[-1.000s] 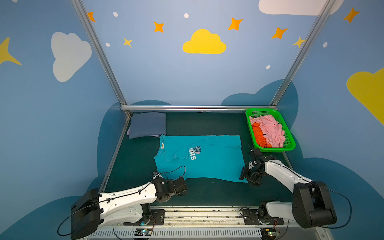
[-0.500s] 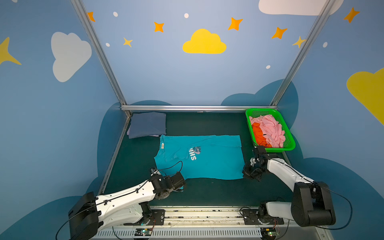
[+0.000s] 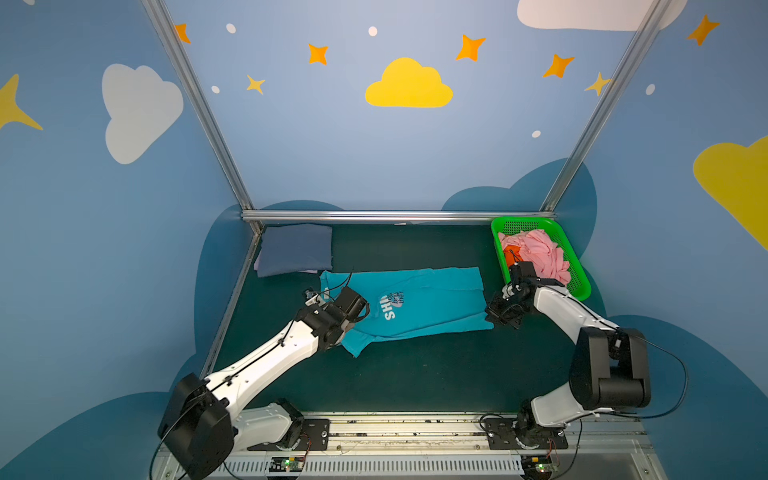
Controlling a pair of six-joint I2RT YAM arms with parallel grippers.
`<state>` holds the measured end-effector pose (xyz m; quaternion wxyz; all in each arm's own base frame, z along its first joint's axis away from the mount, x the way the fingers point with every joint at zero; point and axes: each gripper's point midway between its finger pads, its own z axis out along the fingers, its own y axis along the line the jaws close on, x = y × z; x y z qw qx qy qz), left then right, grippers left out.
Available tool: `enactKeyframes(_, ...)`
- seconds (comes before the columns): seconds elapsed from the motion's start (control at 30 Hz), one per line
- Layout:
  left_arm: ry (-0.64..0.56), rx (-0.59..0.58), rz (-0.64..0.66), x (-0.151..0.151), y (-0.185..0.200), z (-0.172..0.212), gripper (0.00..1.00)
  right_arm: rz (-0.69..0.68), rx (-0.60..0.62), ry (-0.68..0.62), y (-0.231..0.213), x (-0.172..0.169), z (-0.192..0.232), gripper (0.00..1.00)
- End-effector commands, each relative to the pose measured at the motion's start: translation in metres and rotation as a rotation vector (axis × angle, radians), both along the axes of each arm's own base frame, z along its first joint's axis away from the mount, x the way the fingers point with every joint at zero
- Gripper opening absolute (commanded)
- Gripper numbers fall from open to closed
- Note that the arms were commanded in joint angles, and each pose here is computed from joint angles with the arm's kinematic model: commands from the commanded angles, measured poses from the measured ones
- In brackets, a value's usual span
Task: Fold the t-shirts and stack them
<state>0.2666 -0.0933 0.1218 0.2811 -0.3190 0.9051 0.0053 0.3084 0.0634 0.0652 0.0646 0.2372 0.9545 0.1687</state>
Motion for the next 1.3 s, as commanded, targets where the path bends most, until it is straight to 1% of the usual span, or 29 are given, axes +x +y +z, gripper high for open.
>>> enactKeyframes(0.0,0.019,0.035,-0.049,0.02,-0.003,0.004,0.04,-0.02,-0.017,-0.018,-0.006,0.017,0.001,0.0)
enactKeyframes(0.13,0.062,0.077,-0.059,0.041,-0.002,0.005,0.04,-0.037,-0.011,-0.015,-0.007,0.029,-0.004,0.0)
enactKeyframes(0.27,0.088,0.086,-0.065,0.056,0.0,0.002,0.04,-0.05,-0.007,-0.022,-0.006,0.04,-0.006,0.0)
enactKeyframes(0.5,0.107,0.088,-0.059,0.069,0.005,-0.002,0.04,-0.061,-0.011,-0.041,-0.007,0.056,-0.001,0.0)
enactKeyframes(0.87,0.108,0.08,-0.062,0.094,0.008,0.0,0.04,-0.064,-0.009,-0.063,-0.004,0.07,0.007,0.0)
enactKeyframes(0.93,0.115,0.082,-0.062,0.099,0.009,-0.002,0.06,-0.064,-0.009,-0.071,-0.002,0.074,0.01,0.07)
enactKeyframes(0.97,0.121,0.081,-0.06,0.103,0.009,-0.004,0.11,-0.063,-0.008,-0.075,-0.002,0.075,0.012,0.13)
enactKeyframes(1.03,0.135,0.072,-0.065,0.114,0.008,-0.009,0.31,-0.062,-0.01,-0.086,-0.002,0.079,0.019,0.28)
enactKeyframes(1.1,0.151,0.078,-0.072,0.128,0.009,-0.011,0.42,-0.052,-0.023,-0.105,0.0,0.084,0.029,0.36)
enactKeyframes(1.17,0.161,0.086,-0.076,0.146,0.01,-0.008,0.42,-0.04,-0.039,-0.125,0.001,0.085,0.041,0.4)
enactKeyframes(1.27,0.158,0.088,-0.095,0.169,0.007,0.009,0.41,-0.01,-0.103,-0.18,0.004,0.086,0.066,0.43)
